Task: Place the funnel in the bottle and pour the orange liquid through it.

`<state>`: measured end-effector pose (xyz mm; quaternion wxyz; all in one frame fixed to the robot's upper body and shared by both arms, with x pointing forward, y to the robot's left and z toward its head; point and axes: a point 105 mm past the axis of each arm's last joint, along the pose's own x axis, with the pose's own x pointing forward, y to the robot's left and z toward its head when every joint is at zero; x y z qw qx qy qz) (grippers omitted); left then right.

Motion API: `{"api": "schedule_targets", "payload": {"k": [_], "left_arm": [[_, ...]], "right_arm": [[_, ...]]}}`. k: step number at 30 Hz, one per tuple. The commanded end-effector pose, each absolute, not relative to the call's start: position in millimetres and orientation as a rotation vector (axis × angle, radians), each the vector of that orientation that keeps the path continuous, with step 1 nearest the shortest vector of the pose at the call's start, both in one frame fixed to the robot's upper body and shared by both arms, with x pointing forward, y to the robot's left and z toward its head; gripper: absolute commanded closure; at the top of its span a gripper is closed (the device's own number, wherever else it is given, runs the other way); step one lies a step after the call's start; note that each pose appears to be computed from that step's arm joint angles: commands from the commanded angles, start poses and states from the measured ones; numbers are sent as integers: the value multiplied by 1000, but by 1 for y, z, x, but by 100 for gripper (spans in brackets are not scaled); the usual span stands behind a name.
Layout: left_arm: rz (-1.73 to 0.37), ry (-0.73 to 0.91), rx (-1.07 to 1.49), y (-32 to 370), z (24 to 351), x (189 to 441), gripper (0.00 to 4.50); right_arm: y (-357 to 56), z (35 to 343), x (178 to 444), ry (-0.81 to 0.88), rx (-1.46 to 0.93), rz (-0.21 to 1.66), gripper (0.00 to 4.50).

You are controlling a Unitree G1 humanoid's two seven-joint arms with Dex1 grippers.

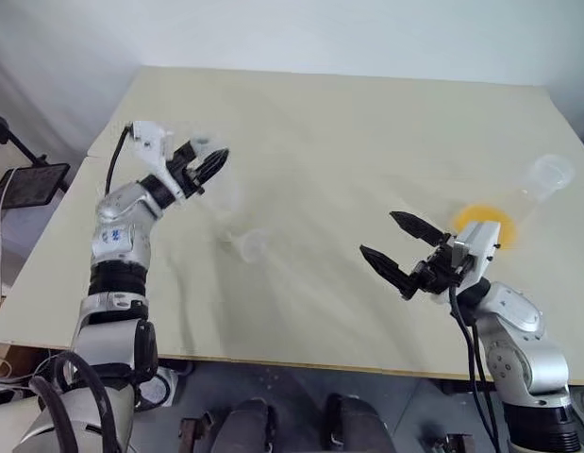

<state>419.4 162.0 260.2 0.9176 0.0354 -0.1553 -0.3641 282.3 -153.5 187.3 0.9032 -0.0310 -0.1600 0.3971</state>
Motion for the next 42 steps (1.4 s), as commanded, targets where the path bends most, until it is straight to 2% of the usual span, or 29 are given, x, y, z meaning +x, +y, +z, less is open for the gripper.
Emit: {"api": "schedule_targets", "payload": {"k": [1,6,13,26,28,33,42], "left_arm": [[-965,-415,208,110,291,399,211],[-1219,-370,164,43,271,386,211],[-1302,-320,164,-6,244,388,211],[-1336,-281,216,-19,220,387,211],[-1344,-269,206,-19,217,387,140],[-1385,-238,158,-16,215,383,1],[-1355,-315,130,27,230,384,1]], "right_arm": [[-169,217,271,-458,-123,728,0],[-185,208,246,-407,-153,630,0],[-207,198,215,-361,-160,442,0],[-191,197,206,-358,-132,442,0],[-189,197,208,-358,-133,453,0],[-187,198,212,-356,-135,473,0],[-184,199,220,-338,-141,574,0]]}}
